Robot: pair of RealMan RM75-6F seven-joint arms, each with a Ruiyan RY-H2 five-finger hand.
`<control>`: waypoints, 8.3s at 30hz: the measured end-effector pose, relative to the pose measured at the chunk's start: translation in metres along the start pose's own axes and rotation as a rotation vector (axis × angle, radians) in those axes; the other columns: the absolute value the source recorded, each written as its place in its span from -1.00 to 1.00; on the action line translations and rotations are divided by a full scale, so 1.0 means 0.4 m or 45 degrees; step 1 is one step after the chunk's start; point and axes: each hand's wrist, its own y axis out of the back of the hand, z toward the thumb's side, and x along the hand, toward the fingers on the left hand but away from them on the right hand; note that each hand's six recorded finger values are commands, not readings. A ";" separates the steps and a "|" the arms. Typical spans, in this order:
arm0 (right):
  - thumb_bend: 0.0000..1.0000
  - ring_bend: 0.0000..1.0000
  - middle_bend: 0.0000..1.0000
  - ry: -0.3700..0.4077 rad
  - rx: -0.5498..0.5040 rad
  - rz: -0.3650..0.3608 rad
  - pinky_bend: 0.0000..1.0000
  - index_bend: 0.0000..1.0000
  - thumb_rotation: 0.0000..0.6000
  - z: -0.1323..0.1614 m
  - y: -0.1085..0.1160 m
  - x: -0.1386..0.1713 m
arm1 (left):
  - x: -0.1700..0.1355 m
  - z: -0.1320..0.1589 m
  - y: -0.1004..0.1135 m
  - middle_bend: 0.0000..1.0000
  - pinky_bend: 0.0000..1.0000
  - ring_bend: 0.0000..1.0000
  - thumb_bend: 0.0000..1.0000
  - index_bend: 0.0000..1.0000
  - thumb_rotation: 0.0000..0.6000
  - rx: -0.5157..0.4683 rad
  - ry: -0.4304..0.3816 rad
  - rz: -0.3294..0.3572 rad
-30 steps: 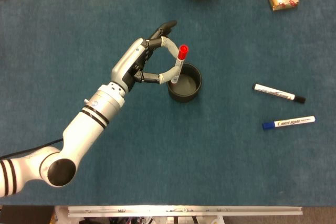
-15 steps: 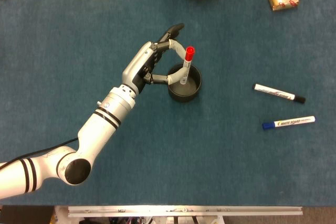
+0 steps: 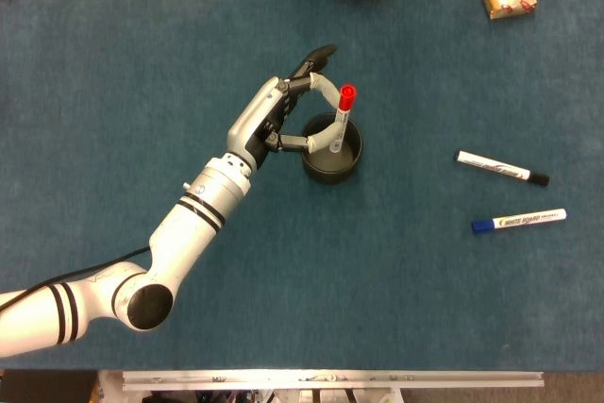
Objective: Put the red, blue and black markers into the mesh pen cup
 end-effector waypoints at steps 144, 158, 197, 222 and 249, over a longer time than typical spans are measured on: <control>-0.41 -0.62 -0.50 0.532 0.386 0.388 -0.39 -0.08 1.00 0.407 -0.403 -0.030 | -0.642 -0.038 0.516 -0.89 -1.00 -0.98 -0.41 -0.20 1.00 1.530 0.521 0.615; -0.35 -0.62 -0.50 0.555 0.415 0.374 -0.39 -0.04 1.00 0.419 -0.411 -0.031 | -0.648 -0.041 0.518 -0.89 -1.00 -0.98 -0.41 -0.20 1.00 1.524 0.522 0.617; -0.34 -0.64 -0.51 0.579 0.506 0.362 -0.41 0.01 1.00 0.415 -0.422 -0.027 | -0.653 -0.043 0.516 -0.89 -1.00 -0.98 -0.41 -0.20 1.00 1.501 0.522 0.610; -0.34 -0.64 -0.51 0.589 0.539 0.363 -0.42 0.03 1.00 0.416 -0.430 -0.022 | -0.657 -0.047 0.517 -0.89 -1.00 -0.98 -0.41 -0.20 1.00 1.493 0.524 0.614; -0.32 -0.64 -0.51 0.534 0.141 0.293 -0.42 0.23 1.00 0.460 -0.290 -0.046 | -0.656 -0.046 0.518 -0.89 -1.00 -0.98 -0.41 -0.20 1.00 1.493 0.525 0.615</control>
